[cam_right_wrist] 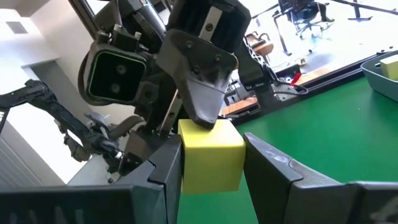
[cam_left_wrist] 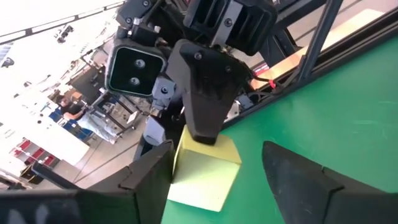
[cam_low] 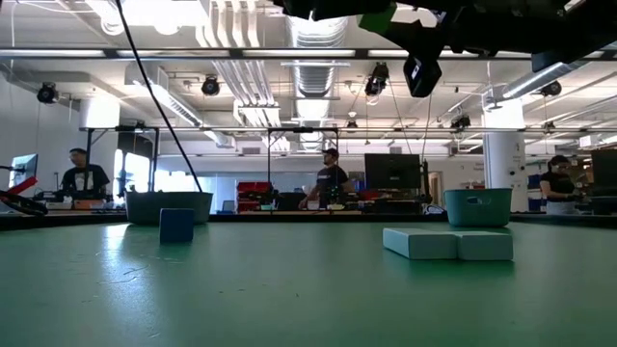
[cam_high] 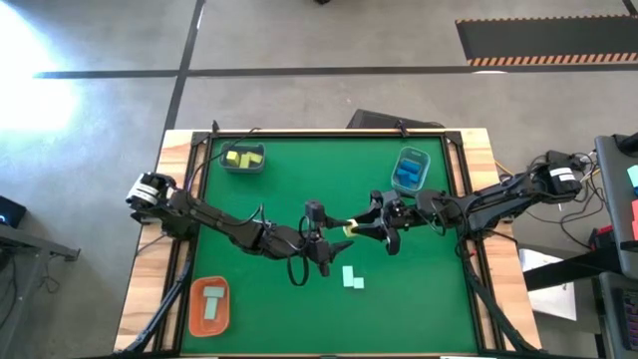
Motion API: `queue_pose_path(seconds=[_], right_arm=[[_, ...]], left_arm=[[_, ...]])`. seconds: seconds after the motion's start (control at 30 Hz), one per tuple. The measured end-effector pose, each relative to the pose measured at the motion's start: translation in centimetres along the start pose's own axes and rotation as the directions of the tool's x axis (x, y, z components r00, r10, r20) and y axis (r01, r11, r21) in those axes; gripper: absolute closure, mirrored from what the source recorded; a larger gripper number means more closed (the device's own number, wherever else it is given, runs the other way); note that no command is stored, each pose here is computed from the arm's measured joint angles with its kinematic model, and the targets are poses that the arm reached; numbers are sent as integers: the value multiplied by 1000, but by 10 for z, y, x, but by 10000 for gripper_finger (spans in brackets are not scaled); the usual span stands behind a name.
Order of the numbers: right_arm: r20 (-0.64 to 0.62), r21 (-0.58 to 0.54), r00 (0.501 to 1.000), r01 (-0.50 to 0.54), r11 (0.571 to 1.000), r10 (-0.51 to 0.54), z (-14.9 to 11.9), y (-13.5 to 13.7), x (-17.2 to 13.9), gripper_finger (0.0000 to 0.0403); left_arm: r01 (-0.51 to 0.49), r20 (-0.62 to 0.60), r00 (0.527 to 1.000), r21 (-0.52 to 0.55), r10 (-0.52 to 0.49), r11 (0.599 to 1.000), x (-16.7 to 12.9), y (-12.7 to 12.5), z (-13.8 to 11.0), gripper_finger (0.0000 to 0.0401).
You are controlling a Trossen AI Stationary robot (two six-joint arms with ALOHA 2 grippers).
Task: Sort & place blocks by color
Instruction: Put the yellow block into the blue bin
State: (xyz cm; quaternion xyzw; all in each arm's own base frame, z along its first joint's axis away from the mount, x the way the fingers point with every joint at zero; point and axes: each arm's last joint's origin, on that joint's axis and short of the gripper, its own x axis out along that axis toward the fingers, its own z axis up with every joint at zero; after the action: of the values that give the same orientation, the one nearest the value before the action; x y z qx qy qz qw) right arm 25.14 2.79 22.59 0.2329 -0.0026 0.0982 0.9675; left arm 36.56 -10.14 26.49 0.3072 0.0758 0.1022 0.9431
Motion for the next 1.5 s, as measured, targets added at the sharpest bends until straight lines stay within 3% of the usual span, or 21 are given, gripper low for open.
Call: queue_pose_path(seconds=[0.3, 0.5, 0.77, 0.97, 1.3, 1.5], right_arm=[[-6, 8, 1000, 4, 1000, -4, -1, -1, 0, 276], [-5, 8, 1000, 6, 1000, -6, -1, -1, 0, 269], [-10, 19, 1000, 11, 1000, -11, -2, -2, 1, 198], [6, 21, 1000, 15, 1000, -15, 4, -1, -3, 172], [-39, 23, 988, 148, 989, -147, 15, -7, -20, 167], [-53, -12, 974, 221, 975, -221, 17, -6, -28, 173]], left_arm=[[-19, -13, 1000, 0, 19, 1000, 3, 5, -3, 274], [-21, -14, 1000, -3, 21, 1000, 4, 6, -4, 275], [-20, -10, 1000, -19, 20, 1000, 4, 7, -4, 278], [-17, -21, 1000, -33, 17, 999, 4, 6, -5, 279], [70, -232, 968, -128, -98, 989, -5, 1, -22, 279], [35, -439, 892, -180, -112, 983, -17, 32, -42, 279]])
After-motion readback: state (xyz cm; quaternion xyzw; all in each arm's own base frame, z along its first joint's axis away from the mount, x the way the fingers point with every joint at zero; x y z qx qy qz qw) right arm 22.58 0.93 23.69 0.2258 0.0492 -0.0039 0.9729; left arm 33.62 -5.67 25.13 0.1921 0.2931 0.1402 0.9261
